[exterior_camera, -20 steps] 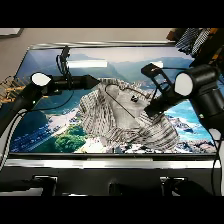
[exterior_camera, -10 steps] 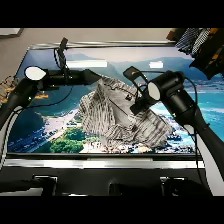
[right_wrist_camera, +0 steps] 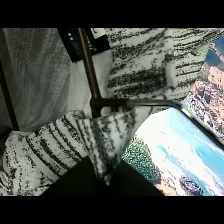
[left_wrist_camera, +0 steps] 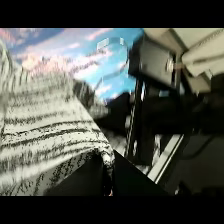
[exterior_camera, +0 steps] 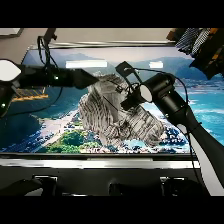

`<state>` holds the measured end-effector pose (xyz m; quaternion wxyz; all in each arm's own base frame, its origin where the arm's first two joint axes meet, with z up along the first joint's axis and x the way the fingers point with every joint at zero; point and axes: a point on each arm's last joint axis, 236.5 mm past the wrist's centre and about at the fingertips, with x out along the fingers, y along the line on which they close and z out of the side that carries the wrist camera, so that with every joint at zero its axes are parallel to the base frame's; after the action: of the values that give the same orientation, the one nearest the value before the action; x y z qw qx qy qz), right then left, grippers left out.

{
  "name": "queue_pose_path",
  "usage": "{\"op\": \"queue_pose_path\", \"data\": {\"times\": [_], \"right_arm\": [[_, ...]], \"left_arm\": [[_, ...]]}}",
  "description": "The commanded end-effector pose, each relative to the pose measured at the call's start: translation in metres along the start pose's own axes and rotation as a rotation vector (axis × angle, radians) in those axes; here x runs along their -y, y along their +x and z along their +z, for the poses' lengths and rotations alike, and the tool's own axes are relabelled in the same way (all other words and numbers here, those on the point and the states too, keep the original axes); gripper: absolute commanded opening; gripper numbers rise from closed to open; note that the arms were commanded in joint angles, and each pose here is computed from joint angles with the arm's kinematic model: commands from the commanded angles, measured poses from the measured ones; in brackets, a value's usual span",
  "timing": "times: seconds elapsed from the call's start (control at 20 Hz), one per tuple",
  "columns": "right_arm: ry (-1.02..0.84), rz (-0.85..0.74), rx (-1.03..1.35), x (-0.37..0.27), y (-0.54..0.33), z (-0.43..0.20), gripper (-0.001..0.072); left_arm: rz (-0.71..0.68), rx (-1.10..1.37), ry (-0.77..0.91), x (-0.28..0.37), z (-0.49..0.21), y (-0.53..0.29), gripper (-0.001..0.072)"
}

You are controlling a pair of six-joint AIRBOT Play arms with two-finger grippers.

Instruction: Fold the clothes and pants, and hang the long-sleeved shirts on hangers.

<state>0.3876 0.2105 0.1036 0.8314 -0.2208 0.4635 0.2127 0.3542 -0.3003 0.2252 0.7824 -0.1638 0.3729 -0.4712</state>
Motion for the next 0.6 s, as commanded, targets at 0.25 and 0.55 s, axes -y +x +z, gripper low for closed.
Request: {"op": "queue_pose_path", "data": {"times": [0.25,0.55], "right_arm": [[-0.001,0.013,0.082,0.003,-0.057,0.008,0.002],[-0.154,0.027,0.113,-0.002,-0.066,0.011,0.002]], "left_arm": [[0.09,-0.091,-0.107,-0.031,-0.088,0.048,0.0034],[0.114,-0.042,-0.116,-0.043,-0.064,0.023,0.072]]}}
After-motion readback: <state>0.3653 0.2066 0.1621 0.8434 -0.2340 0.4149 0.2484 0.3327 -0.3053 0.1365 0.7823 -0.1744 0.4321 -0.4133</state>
